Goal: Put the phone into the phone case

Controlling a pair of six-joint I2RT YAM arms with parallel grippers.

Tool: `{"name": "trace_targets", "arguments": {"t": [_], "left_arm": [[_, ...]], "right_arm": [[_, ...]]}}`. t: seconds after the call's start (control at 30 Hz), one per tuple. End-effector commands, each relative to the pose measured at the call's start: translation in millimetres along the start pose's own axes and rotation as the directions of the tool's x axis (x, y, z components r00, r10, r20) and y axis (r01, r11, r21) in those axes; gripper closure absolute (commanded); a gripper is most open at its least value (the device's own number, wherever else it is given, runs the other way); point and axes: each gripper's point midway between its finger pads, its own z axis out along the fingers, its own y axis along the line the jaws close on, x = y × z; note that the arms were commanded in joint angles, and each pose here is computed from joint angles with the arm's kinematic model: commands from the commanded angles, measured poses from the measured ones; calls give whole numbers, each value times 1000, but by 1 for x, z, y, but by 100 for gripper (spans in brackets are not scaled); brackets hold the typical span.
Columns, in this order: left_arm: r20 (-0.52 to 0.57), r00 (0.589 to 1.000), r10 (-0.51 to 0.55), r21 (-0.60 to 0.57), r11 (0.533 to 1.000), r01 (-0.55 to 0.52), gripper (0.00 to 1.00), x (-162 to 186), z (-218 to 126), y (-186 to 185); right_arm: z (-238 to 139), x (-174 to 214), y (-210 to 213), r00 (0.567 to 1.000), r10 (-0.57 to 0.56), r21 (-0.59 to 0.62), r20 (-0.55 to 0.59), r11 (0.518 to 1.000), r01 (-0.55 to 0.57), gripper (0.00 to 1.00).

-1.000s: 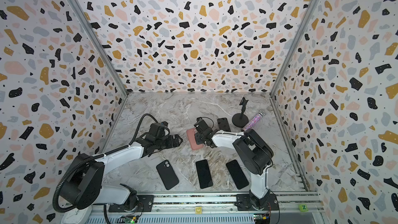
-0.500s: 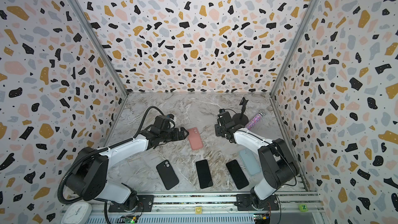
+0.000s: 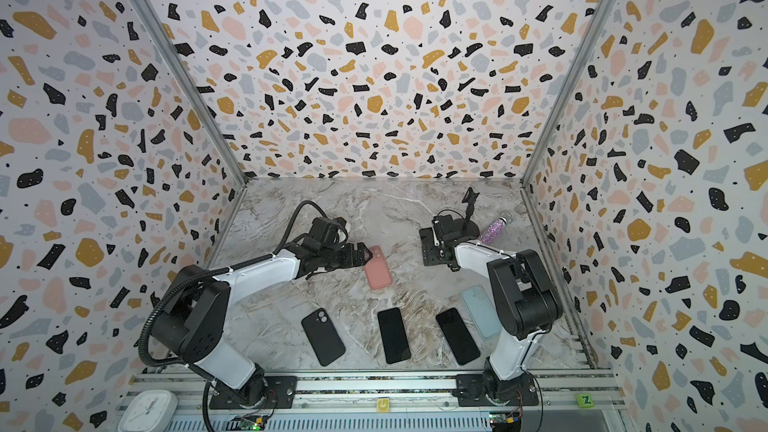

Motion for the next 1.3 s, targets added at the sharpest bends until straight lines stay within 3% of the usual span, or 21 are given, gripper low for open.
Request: {"name": "trace_targets", "arguments": {"t": [0.0,0.33,0.73,1.0,1.27], "left_arm": [[19,1000,25,27,999,-25,3,-8,-2,-11],[-5,1000,24,37,999,-23,3,-4,5,-10],[26,999,19,92,995,-21,3,-31,6,-41],[-12,999,-33,209,977,35,6,-47,49,-82],[-27,993,-115,328,937,118,14,-62,92,-98]], "right_arm": [[1,-11,4,1000,-11,-30,3,999,11,16],[21,-1,3,998,-1,-40,-67,999,-2,15],[20,15,18,995,15,-116,-100,993,-26,34],[9,23,50,997,25,-252,-72,967,-42,38],[-1,37,64,997,41,-344,-62,937,-60,41]]}}
